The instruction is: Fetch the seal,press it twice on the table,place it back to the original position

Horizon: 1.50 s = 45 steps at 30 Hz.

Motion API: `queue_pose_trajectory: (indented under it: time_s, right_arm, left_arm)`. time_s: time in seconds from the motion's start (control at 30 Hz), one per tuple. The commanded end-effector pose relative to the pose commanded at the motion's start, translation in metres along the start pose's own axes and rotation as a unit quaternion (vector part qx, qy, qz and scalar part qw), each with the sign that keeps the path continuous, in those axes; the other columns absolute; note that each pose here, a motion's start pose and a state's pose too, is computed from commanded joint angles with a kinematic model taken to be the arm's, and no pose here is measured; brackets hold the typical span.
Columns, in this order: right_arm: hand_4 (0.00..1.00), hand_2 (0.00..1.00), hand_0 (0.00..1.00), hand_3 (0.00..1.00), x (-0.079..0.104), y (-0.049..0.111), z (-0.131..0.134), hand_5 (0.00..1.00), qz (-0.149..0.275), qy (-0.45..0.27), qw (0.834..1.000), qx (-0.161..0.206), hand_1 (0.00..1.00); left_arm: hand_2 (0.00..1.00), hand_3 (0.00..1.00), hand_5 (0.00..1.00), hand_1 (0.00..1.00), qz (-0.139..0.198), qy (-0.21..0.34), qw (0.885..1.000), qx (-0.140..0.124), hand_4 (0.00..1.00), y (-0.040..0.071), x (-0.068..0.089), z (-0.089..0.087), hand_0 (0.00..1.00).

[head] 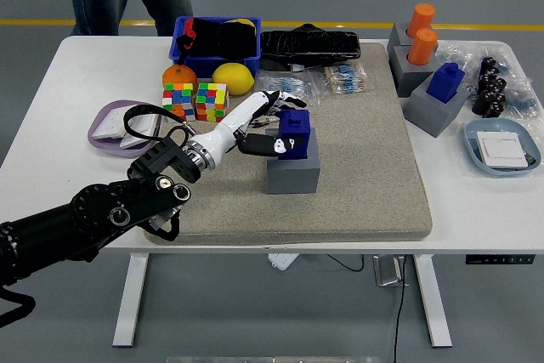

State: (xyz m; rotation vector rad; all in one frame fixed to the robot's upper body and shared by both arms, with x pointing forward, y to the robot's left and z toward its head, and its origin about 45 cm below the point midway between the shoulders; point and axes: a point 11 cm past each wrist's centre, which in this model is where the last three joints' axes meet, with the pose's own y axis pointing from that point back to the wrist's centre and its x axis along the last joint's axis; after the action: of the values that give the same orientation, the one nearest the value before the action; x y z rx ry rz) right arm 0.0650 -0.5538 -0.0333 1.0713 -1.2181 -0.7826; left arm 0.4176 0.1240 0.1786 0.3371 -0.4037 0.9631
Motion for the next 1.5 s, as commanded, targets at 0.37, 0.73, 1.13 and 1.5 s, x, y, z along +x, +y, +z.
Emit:
queue_pose_trajectory:
  time_s: [0.37,0.73,1.13,1.5]
  right_arm:
    - [0.869,0.785,0.866,0.758,-0.0002,0.0,-0.0005,0.522,0.0,0.001,1.0,0.0,0.784]
    - [0.87,0.785,0.866,0.757,0.0,0.0,-0.0009,0.522,0.0,0.0,1.0,0.001,0.784]
    - [0.87,0.785,0.867,0.757,-0.0008,-0.0001,-0.0008,0.523,-0.001,0.001,1.0,0.001,0.784]
    - [0.87,0.785,0.867,0.757,-0.0008,0.0,-0.002,0.523,-0.001,0.0,1.0,0.002,0.784]
  left_arm:
    - [0.514,0.722,0.002,0.545,-0.001,-0.001,1.0,0.006,0.697,0.0007,-0.0005,-0.0039,0.741]
    - [0.569,0.74,0.002,0.605,-0.005,-0.001,1.0,0.006,0.712,-0.0004,-0.0029,-0.0031,0.771]
    - [0.793,0.858,0.002,0.851,-0.025,0.005,1.0,0.014,0.997,0.0009,-0.0055,-0.0071,0.894]
    - [0.817,0.868,0.002,0.868,-0.028,0.01,0.999,0.013,0.998,-0.0001,-0.0051,-0.0057,0.9]
